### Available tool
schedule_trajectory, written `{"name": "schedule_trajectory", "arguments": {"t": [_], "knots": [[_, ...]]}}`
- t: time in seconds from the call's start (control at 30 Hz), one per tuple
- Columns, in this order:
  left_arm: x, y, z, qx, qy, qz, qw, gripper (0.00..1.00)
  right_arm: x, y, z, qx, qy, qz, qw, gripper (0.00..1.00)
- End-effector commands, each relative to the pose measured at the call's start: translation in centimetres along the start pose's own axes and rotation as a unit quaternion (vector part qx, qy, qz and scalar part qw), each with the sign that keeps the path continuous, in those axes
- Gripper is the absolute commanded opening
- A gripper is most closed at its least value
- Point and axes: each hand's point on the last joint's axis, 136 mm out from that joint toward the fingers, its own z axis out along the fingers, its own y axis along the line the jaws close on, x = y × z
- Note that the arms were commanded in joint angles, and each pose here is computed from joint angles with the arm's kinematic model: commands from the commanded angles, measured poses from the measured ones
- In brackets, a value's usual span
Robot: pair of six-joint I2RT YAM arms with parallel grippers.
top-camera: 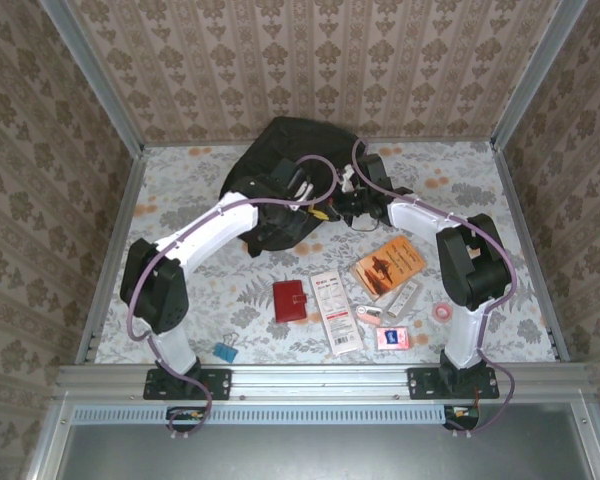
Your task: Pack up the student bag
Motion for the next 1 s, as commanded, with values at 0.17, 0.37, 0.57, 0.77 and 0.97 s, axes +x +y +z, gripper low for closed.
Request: {"name": "schedule_trajectory", "arguments": {"t": [0.17,0.37,0.57,0.77,0.97], "knots": [[3.4,1.4,0.4,-0.022,0.067,-0.001,0.998,0.12,-1.2,0.7,-1.3,-0.015,-0.024,-0.006,1.0,0.0],[4.0,1.2,0.7,-0.016,0.074,-0.001,0.997,0.18,-1.4,1.0,-1.3,-0.021,-0.026,-0.006,0.999,0.0],[3.8,1.1,0.9,-0.009,0.069,-0.001,0.998,0.09,-1.5,1.1,-1.2,-0.026,-0.027,-0.004,0.999,0.0],[3.1,0.3,0.5,0.014,0.045,-0.002,0.999,0.0,-1.5,0.4,-1.1,-0.018,-0.026,-0.002,1.0,0.0],[3.7,2.7,-0.4,-0.018,0.029,-0.036,0.999,0.0,-2.0,-0.8,-1.7,0.001,-0.037,0.003,0.999,0.0]]}}
